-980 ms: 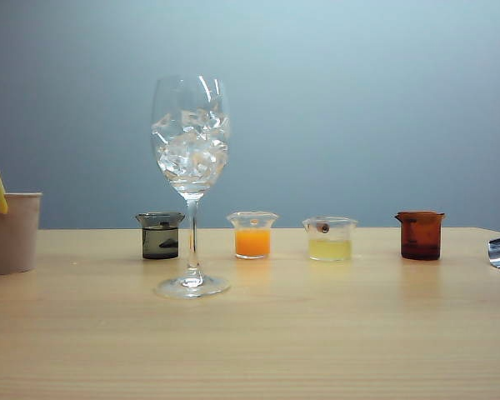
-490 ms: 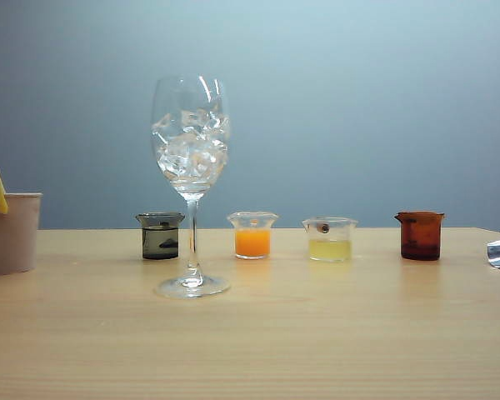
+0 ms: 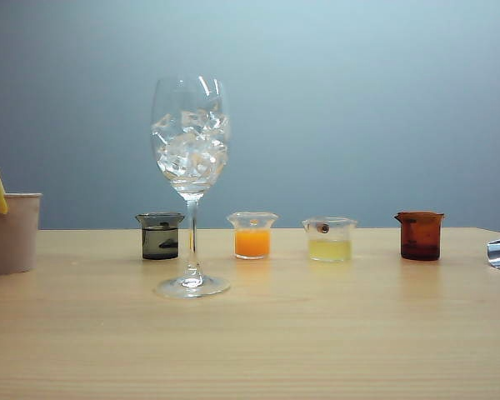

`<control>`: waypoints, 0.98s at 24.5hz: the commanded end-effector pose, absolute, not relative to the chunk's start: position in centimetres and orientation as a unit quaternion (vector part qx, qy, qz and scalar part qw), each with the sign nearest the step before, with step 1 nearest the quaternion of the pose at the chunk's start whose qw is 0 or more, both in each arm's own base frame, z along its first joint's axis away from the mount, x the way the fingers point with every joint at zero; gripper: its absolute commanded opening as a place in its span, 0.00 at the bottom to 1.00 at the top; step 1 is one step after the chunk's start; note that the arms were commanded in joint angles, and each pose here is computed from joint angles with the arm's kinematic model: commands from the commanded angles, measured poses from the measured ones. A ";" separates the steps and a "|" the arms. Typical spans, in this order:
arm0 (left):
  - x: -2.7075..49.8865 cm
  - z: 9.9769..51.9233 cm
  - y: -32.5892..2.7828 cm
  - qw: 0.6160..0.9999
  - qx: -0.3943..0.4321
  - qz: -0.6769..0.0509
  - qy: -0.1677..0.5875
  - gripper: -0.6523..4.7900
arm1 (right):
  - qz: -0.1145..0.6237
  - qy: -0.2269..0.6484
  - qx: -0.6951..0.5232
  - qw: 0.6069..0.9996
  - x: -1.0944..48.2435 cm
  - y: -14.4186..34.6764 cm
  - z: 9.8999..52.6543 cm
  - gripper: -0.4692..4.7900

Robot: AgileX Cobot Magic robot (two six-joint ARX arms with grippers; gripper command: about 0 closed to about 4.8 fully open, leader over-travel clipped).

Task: Pick up the ice scoop on the desk filled with ice cubes, pour the ice into the goblet, and finally put the scoop back on the table.

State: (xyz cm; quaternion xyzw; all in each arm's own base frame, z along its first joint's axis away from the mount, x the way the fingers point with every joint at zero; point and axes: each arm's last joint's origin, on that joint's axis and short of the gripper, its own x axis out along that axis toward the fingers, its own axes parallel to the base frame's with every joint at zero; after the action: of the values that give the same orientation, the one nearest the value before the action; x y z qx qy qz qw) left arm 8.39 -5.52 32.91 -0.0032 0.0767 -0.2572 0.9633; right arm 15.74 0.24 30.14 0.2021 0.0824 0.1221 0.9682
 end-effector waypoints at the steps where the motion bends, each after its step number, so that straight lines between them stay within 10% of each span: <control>1: 7.7 32.4 -5.0 0.966 -0.016 -0.255 0.049 0.11 | 0.122 0.077 0.147 0.979 15.2 1.5 30.3 0.08; 24: 8.9 19.1 -5.9 0.963 -0.025 -0.251 0.096 0.11 | 0.200 0.138 0.076 0.967 13.1 6.1 17.4 0.08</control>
State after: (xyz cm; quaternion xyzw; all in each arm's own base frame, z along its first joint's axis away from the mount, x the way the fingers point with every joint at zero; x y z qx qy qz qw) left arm 8.91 -5.86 19.14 -0.0205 0.1033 -0.2497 0.9626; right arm 13.13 6.07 17.47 0.0729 0.1451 0.1969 0.9669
